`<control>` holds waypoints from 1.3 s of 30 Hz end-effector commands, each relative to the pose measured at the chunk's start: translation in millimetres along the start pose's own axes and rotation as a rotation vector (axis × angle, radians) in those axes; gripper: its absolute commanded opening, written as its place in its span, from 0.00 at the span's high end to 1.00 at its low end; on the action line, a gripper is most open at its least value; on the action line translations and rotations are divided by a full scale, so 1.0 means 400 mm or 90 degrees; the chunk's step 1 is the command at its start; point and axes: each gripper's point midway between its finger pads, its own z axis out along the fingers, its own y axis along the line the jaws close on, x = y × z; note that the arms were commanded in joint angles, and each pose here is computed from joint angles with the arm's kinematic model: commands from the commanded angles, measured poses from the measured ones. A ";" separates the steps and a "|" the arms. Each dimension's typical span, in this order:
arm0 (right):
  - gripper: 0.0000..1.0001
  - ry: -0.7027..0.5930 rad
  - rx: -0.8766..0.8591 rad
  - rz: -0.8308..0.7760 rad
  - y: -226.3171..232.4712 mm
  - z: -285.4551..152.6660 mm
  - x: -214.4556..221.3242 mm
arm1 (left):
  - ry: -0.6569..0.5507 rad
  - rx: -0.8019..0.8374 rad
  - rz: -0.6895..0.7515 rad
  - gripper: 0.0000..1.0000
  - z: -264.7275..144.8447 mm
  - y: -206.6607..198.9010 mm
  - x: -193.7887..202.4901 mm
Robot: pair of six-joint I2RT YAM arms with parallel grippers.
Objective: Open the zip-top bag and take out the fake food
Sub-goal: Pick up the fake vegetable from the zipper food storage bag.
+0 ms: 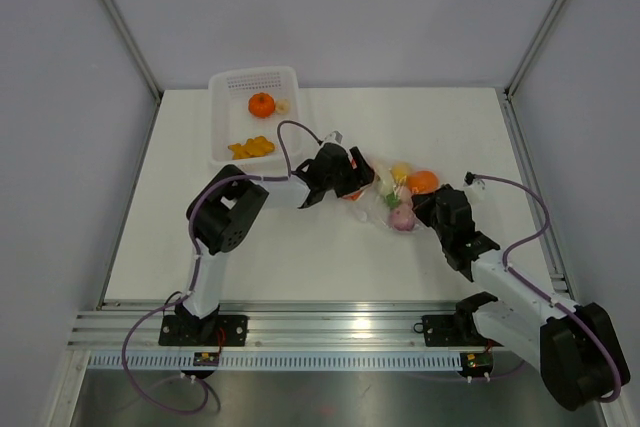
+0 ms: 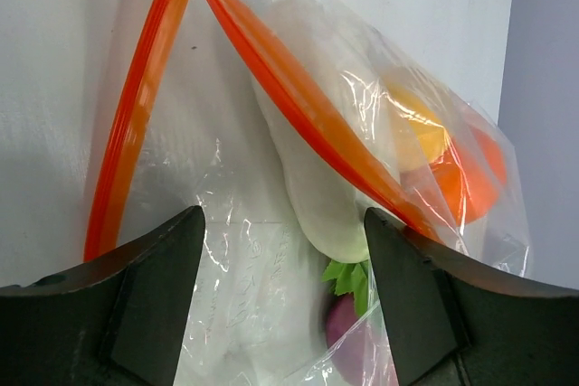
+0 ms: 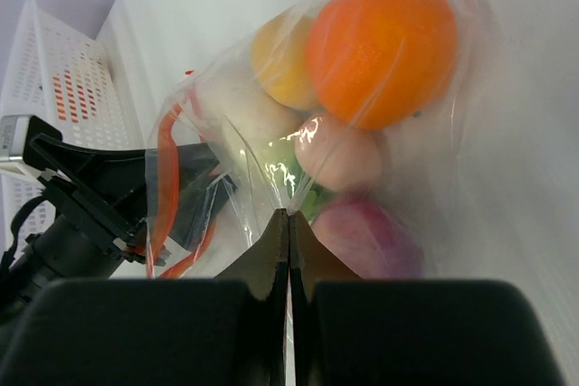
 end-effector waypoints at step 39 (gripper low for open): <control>0.28 0.093 0.019 -0.269 0.142 0.058 -0.050 | -0.054 0.146 0.024 0.25 -0.163 -0.089 -0.024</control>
